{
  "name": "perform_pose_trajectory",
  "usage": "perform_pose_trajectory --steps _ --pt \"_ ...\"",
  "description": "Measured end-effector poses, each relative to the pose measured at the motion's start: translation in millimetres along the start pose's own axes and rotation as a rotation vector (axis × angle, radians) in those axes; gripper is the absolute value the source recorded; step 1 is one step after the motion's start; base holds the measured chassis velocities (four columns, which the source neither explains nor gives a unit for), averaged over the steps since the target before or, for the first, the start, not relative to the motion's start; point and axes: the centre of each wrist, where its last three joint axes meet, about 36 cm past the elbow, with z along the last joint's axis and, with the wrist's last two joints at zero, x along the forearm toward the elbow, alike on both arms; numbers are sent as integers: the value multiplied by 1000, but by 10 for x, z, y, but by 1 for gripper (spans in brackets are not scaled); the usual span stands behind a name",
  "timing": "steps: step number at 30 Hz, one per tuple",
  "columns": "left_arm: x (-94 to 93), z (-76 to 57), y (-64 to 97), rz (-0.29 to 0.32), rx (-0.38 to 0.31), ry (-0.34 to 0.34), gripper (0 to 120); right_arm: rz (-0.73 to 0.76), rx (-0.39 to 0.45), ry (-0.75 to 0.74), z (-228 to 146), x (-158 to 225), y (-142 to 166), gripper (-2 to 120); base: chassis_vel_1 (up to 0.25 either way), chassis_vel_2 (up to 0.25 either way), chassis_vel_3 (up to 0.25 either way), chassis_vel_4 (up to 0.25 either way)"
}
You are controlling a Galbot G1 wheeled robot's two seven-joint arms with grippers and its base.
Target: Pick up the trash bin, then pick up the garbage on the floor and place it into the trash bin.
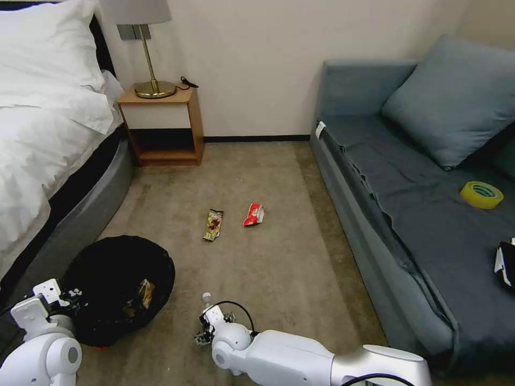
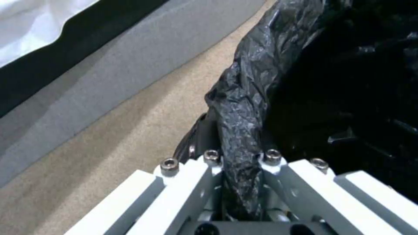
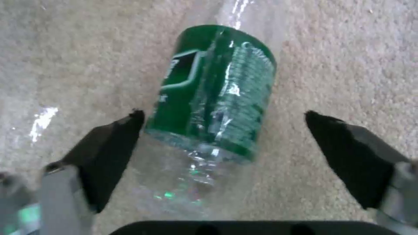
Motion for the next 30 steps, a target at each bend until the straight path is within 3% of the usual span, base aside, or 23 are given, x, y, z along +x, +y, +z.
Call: perform_pose_trajectory --steps 3,8,12,16,23,27,30 --pt "-5 6 -7 1 -1 0 2 1 3 -3 26 -9 -41 76 0 0 0 0" --pt "-6 12 -14 2 -1 1 2 4 8 -2 64 -14 -75 64 0 0 0 0" --pt "-7 12 -15 2 -1 0 2 6 10 -9 85 10 -126 44 0 0 0 0" --pt "-6 17 -19 2 0 2 2 8 8 -23 52 50 -192 34 0 0 0 0" --pt "-6 20 -25 4 -1 2 2 -1 -3 -59 -17 194 -284 22 0 0 0 0" --pt "-15 42 -31 6 -3 10 2 36 -28 -116 -217 335 -581 22 0 0 0 0" --pt "-21 60 -42 9 -6 16 2 61 -73 -210 -575 566 -870 22 0 0 0 0"
